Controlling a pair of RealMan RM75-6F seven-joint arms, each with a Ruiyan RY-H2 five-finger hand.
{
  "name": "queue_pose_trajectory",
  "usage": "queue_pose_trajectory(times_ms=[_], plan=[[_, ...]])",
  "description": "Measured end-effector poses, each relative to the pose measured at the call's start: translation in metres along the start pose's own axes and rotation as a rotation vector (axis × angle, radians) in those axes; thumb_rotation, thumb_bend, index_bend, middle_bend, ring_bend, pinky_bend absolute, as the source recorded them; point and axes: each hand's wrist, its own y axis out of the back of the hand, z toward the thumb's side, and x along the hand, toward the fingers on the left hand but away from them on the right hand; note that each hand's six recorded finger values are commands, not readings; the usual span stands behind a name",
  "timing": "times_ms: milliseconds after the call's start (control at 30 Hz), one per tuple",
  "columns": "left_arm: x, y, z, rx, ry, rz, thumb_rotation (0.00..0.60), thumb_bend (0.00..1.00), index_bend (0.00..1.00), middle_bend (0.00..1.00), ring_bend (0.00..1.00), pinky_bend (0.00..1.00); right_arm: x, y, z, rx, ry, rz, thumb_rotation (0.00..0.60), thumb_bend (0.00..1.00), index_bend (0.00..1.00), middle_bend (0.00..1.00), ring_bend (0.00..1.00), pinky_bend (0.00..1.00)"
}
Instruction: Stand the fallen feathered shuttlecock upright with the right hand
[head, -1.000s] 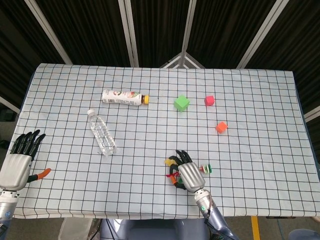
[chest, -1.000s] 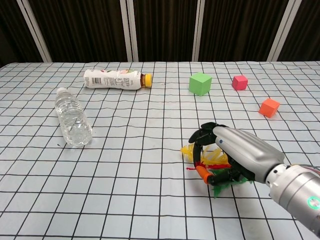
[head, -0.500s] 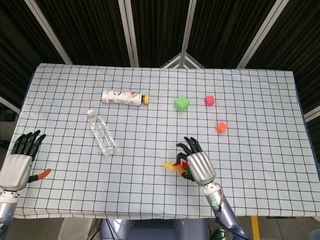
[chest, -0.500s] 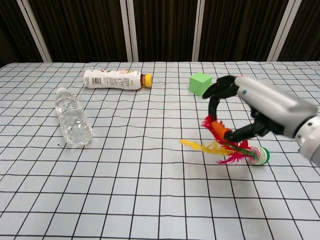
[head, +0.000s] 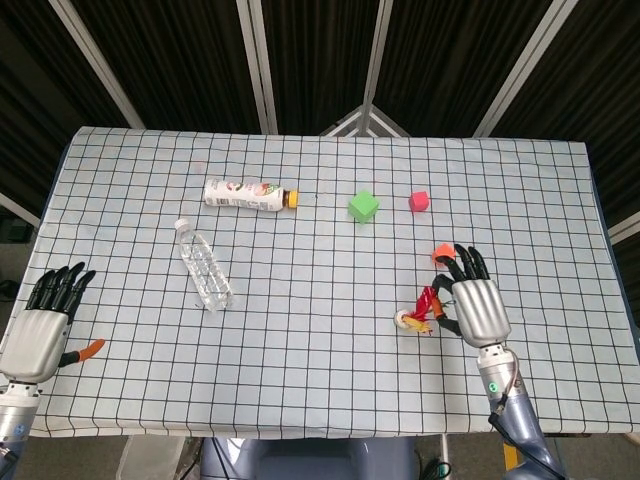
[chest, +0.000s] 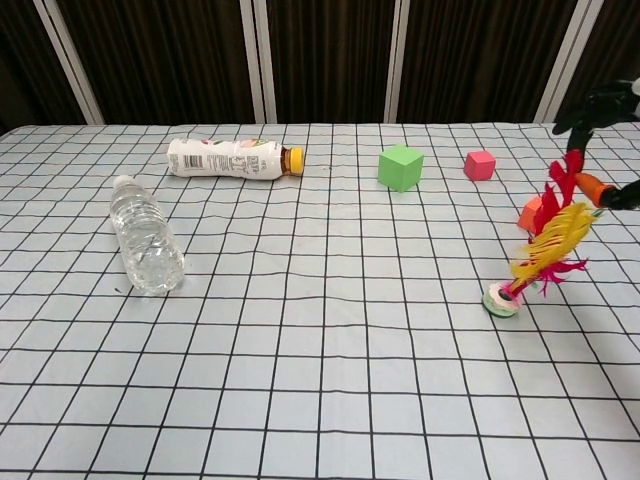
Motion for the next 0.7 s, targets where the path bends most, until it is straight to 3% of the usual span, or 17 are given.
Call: queue_pose_trajectory(times_ms=[100, 267, 467, 700], plan=[[0.000, 0.000, 0.000, 0.001, -0.001, 0.004, 0.600, 0.00, 0.00, 0.00, 0.00, 0.00, 0.003, -0.002, -0.008, 0.016, -0.022, 0.020, 0.600, 0.48, 0.01, 0.02, 0.00, 0.00], [0.000, 0.001, -0.001, 0.000, 0.004, 0.005, 0.600, 0.00, 0.00, 0.00, 0.00, 0.00, 0.008, 0.004, -0.004, 0.021, -0.012, 0.016, 0.600, 0.42, 0.00, 0.00, 0.00, 0.00], [0.000, 0.001, -0.002, 0.000, 0.005, 0.003, 0.600, 0.00, 0.00, 0.00, 0.00, 0.00, 0.021, 0.021, 0.001, 0.019, 0.008, -0.018, 0.600, 0.42, 0.00, 0.00, 0.00, 0.00], [-0.005, 0.003, -0.004, 0.006, 0.006, -0.001, 0.600, 0.00, 0.00, 0.00, 0.00, 0.00, 0.058, 0.030, -0.043, 0.129, -0.073, -0.005, 0.600, 0.42, 0.00, 0.00, 0.00, 0.00]])
